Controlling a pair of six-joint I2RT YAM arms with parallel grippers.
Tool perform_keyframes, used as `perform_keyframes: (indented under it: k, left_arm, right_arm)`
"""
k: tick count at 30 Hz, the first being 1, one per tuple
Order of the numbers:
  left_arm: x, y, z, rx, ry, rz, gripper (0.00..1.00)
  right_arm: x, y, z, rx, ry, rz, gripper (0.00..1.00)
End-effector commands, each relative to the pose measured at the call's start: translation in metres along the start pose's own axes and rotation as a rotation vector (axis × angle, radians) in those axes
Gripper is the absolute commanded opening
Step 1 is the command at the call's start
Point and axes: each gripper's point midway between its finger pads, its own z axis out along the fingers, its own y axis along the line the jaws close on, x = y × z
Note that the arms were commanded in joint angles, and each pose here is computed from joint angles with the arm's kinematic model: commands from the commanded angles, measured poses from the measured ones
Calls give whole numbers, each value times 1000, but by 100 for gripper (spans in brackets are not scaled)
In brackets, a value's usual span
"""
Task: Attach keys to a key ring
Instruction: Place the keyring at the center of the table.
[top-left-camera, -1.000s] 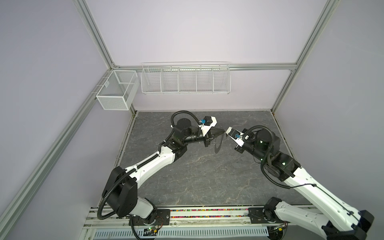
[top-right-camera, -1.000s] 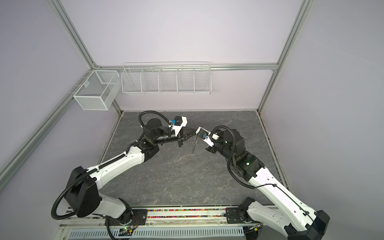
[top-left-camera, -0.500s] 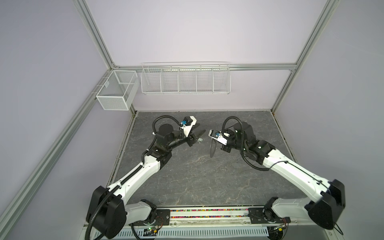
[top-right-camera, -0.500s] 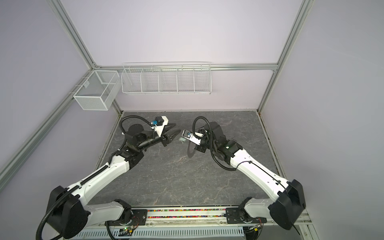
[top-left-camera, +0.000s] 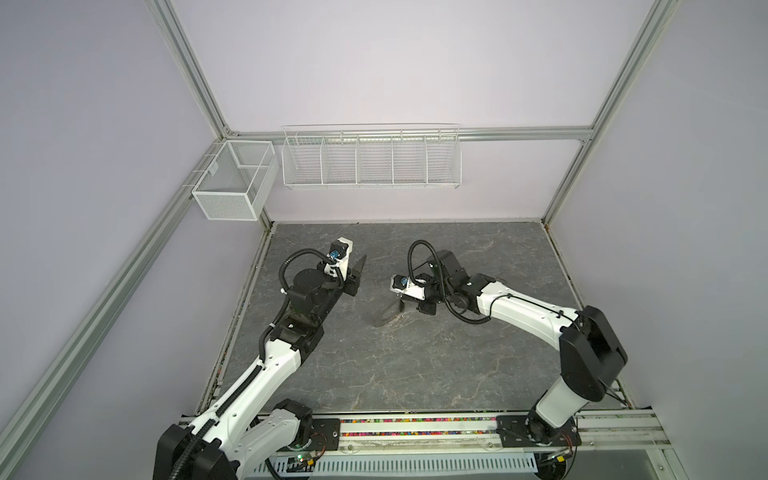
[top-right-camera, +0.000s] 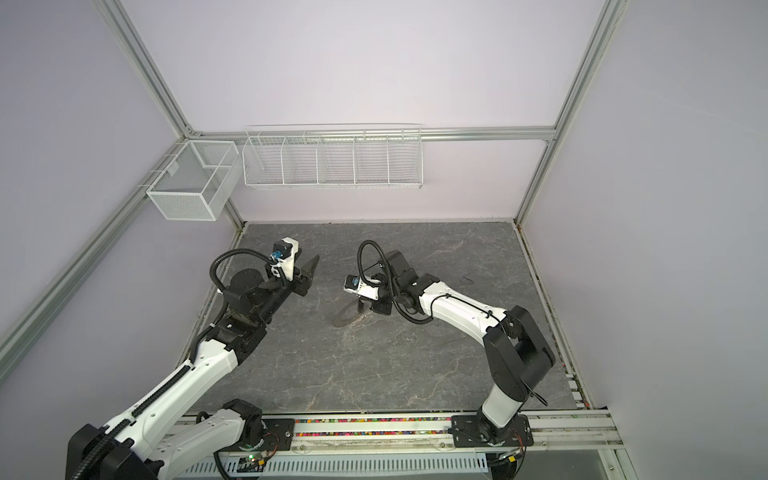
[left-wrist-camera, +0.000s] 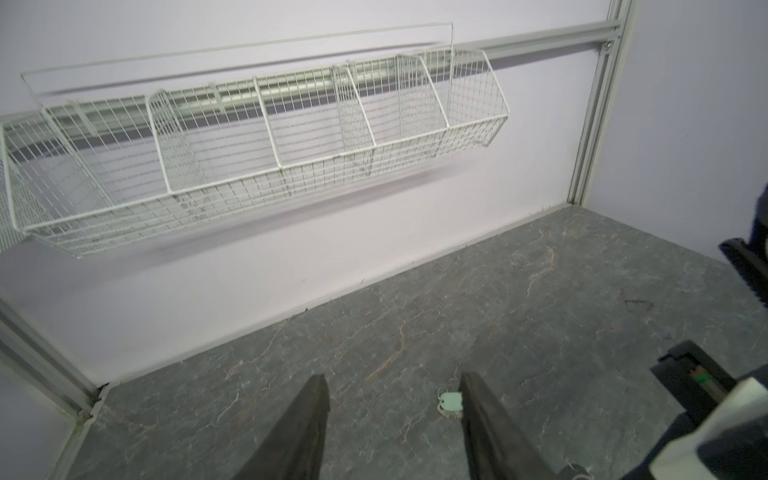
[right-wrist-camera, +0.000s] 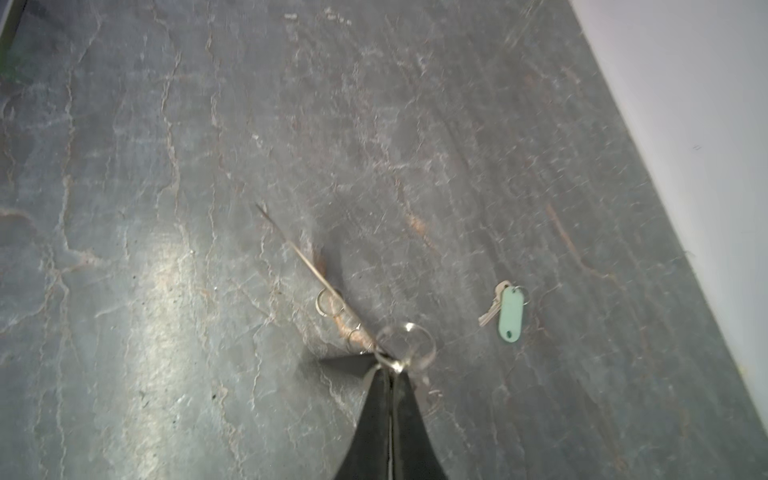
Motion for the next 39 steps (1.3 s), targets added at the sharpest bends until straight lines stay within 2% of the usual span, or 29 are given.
perform_keyframes:
  k: [1, 10, 15, 26, 28, 33, 36, 39]
  left_arm:
    - [9, 0, 6, 3, 24, -14, 52]
    - [24, -20, 24, 102, 45, -46, 52]
    - [34, -30, 34, 144, 70, -59, 52]
    - [57, -44, 43, 203, 135, -87, 52]
    - [57, -43, 42, 200, 146, -105, 52]
    - [61, -46, 37, 214, 166, -145, 54]
    - [62, -46, 32, 211, 178, -157, 54]
    - [64, -45, 27, 204, 197, -148, 55]
  right_arm:
    - [20, 10, -6, -27, 44, 4, 7]
    - [77, 34, -33, -54, 210, 23, 7]
    - [115, 39, -34, -80, 360, 54, 7]
    - [161, 35, -34, -79, 508, 150, 8]
    - [162, 26, -37, -45, 507, 168, 14]
    - [158, 13, -45, 6, 488, 183, 44]
    - [147, -5, -56, 80, 439, 217, 52]
    - [119, -29, -79, 168, 308, 269, 57]
